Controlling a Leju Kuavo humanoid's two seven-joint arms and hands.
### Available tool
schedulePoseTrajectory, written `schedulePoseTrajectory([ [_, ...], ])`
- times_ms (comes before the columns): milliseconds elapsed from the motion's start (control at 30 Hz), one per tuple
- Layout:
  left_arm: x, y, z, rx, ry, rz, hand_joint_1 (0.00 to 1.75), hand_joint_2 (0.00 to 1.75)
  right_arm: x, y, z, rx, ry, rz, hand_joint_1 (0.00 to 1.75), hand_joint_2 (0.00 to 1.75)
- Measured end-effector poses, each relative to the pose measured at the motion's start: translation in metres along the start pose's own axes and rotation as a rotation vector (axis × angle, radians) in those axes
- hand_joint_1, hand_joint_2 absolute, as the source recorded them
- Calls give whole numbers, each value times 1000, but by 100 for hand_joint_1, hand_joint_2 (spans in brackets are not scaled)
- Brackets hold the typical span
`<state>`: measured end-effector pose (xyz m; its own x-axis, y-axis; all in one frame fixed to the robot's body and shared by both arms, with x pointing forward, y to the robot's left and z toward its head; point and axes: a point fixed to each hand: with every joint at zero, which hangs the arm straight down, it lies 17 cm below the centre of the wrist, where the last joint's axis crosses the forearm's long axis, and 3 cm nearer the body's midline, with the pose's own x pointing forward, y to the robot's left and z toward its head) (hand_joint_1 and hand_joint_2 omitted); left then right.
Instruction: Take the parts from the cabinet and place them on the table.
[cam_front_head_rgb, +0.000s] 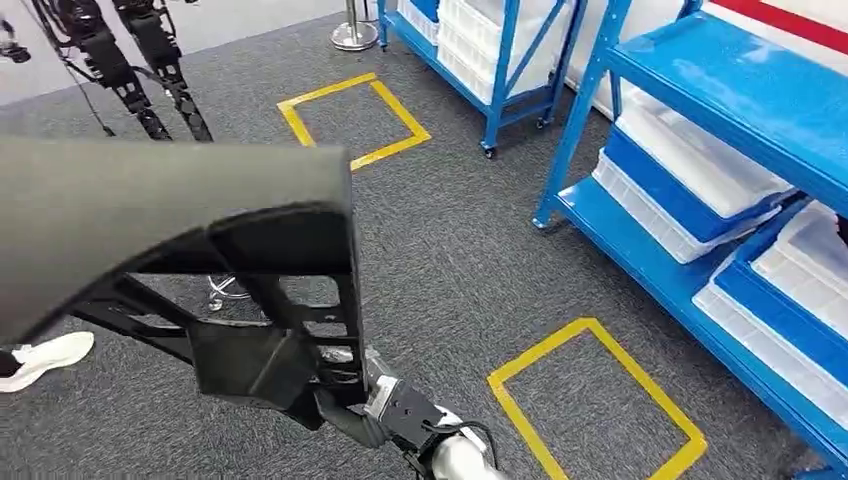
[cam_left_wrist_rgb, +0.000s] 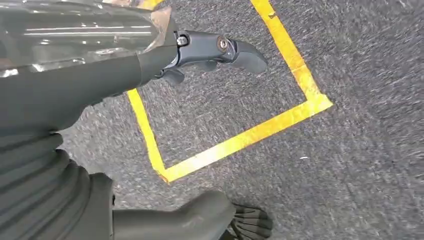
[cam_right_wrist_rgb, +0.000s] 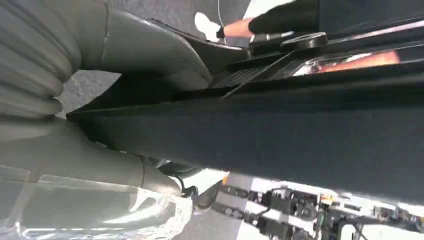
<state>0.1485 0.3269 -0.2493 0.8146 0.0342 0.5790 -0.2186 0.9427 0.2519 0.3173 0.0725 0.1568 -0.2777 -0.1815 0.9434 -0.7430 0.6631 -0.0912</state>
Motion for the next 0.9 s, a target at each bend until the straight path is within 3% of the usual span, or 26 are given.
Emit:
schedulePoseTrajectory([
  [267, -2, -5, 3, -13, -3, -6, 0, 175, 3, 2, -5, -12, -6, -18, 175, 175],
  [900, 2, -16, 3, -50, -14, -56, 0, 175, -36, -18, 25, -103, 102, -11, 175, 175],
])
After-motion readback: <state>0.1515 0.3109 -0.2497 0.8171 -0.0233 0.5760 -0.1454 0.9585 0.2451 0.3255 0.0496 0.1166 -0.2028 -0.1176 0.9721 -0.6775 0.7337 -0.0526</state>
